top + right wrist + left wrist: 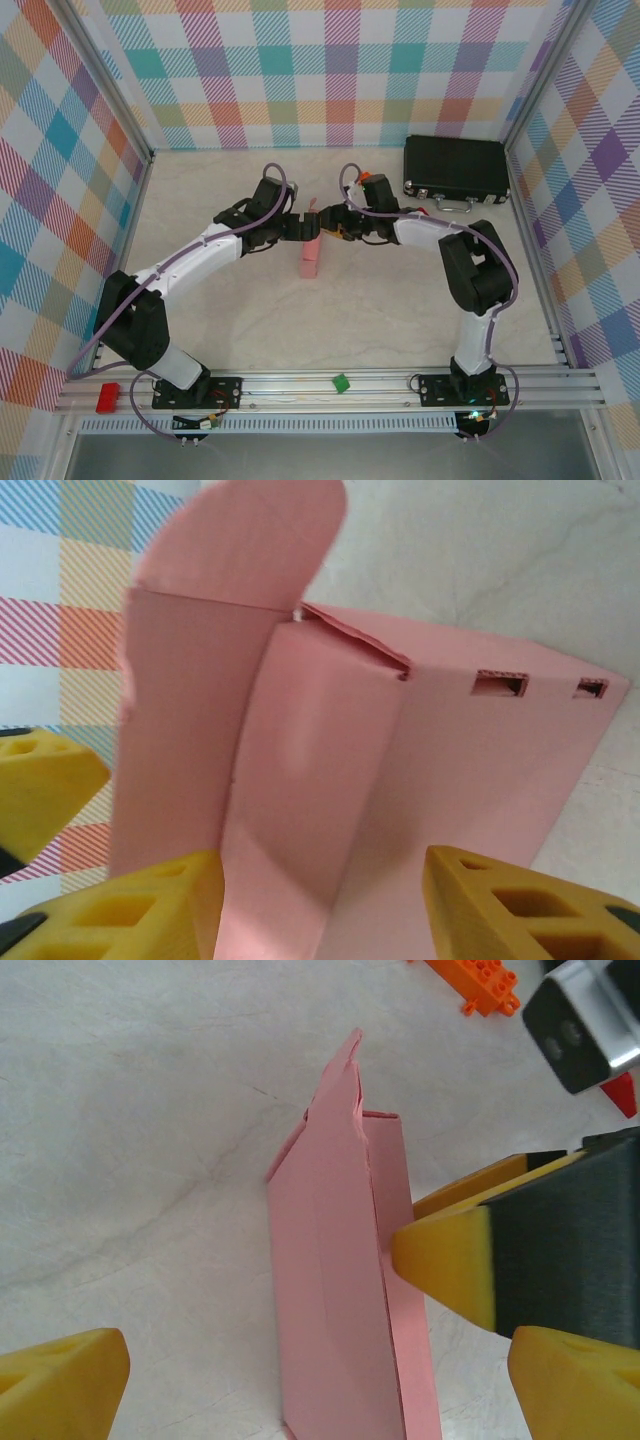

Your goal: Fold the paper box

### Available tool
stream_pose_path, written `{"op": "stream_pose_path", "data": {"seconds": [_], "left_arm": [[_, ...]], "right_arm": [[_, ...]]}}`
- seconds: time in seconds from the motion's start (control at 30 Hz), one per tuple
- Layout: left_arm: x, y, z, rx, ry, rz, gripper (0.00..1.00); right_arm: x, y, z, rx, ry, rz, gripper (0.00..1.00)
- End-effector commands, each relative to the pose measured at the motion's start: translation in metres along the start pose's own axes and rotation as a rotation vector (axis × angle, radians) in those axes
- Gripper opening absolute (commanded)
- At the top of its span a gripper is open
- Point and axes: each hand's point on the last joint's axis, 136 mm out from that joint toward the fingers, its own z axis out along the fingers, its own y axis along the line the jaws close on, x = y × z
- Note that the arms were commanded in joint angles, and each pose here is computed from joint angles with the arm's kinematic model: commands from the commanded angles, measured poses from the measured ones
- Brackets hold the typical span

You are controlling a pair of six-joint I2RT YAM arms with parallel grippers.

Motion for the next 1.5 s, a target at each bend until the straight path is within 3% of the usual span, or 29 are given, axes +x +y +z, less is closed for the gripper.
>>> {"op": "stream_pose_path", "data": {"seconds": [0.0, 0.17, 0.37, 0.57, 0.87, 1.17, 1.47], "left_arm": [[0.001, -0.003, 0.001, 0.026, 0.009, 0.019, 0.97], [0.006, -0.006, 0.006, 0.039, 0.050, 0.033, 0.97], [0.008, -0.006, 0.009, 0.036, 0.068, 0.037, 0.96], [0.003, -0.007, 0.003, 0.039, 0.050, 0.041, 0.96], [0.001, -0.012, 0.005, 0.048, 0.061, 0.061, 0.96], [0.005, -0.013, 0.025, -0.062, 0.154, 0.127, 0.96], [0.019, -0.024, 0.051, -0.106, 0.242, 0.217, 0.83]], "right_arm": [[0.004, -0.004, 0.007, 0.051, 0.022, 0.020, 0.53], [0.010, -0.023, 0.011, 0.142, 0.023, 0.063, 0.47], [0.008, -0.014, 0.011, 0.119, 0.017, 0.059, 0.43], [-0.008, 0.021, -0.006, 0.051, -0.056, 0.007, 0.56], [-0.031, 0.025, -0.044, 0.099, -0.189, 0.009, 0.59], [-0.017, -0.025, -0.109, 0.312, -0.268, 0.051, 0.62], [0.020, -0.068, -0.158, 0.399, -0.308, 0.121, 0.64]]}}
